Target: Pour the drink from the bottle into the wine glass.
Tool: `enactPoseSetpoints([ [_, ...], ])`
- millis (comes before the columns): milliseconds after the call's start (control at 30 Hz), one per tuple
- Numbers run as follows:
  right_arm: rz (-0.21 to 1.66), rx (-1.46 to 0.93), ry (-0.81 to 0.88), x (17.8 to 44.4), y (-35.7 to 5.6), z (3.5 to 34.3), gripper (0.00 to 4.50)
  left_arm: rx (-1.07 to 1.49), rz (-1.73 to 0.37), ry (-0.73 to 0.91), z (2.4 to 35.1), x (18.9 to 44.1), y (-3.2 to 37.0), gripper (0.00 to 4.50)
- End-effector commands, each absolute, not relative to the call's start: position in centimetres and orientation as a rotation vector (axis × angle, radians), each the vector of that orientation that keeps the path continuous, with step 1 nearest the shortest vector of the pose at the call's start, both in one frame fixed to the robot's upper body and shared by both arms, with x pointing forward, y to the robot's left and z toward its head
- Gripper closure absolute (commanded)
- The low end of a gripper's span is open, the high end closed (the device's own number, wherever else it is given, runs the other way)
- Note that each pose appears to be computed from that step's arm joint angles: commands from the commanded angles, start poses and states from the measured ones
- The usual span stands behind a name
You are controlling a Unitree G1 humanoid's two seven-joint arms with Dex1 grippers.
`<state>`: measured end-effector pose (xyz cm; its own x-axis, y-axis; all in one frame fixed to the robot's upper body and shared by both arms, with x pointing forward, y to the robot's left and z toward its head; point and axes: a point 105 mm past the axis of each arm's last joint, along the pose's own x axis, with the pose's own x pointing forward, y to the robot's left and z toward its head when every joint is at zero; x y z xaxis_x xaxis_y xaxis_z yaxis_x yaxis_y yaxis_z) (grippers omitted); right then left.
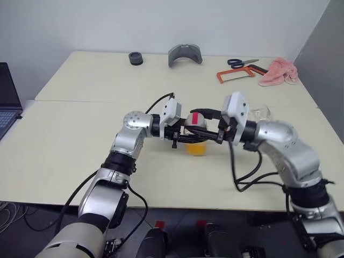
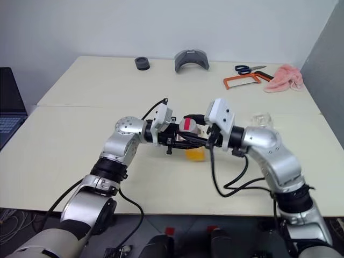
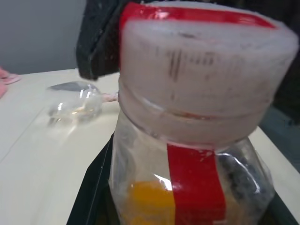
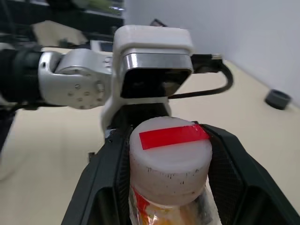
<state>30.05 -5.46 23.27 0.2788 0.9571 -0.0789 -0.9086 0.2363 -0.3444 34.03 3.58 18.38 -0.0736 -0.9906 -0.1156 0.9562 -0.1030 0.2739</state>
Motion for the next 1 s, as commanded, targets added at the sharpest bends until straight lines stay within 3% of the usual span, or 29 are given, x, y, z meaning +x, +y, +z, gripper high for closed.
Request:
enactPoseSetpoints([
  [33, 1.498, -0.358, -0.17, 27.4, -4.2, 23.6, 2.6, 0.301, -1.588, -0.141, 19.4, 35.0, 4.7, 2.81],
  [233, 1.43, -0.302, -0.165, 27.7, -4.5, 23.4, 2.6, 0.289, -1.56, -0.146, 19.3, 35.1, 5.0, 2.81],
  [467, 1.252, -0.239, -0.235, 28.4, -5.9, 23.9, 0.2, 0.246, -1.53, -0.146, 18.7, 34.7, 5.2, 2.81],
  [800, 0.97, -0.273, -0.352, 28.4, -5.1, 24.2, 0.19, 0.198, -1.505, -0.148, 18.3, 34.2, 5.1, 2.81],
  [1000, 0.933, -0.31, -0.364, 28.8, -4.2, 23.6, 0.19, 0.209, -1.517, -0.141, 18.3, 34.2, 5.0, 2.81],
])
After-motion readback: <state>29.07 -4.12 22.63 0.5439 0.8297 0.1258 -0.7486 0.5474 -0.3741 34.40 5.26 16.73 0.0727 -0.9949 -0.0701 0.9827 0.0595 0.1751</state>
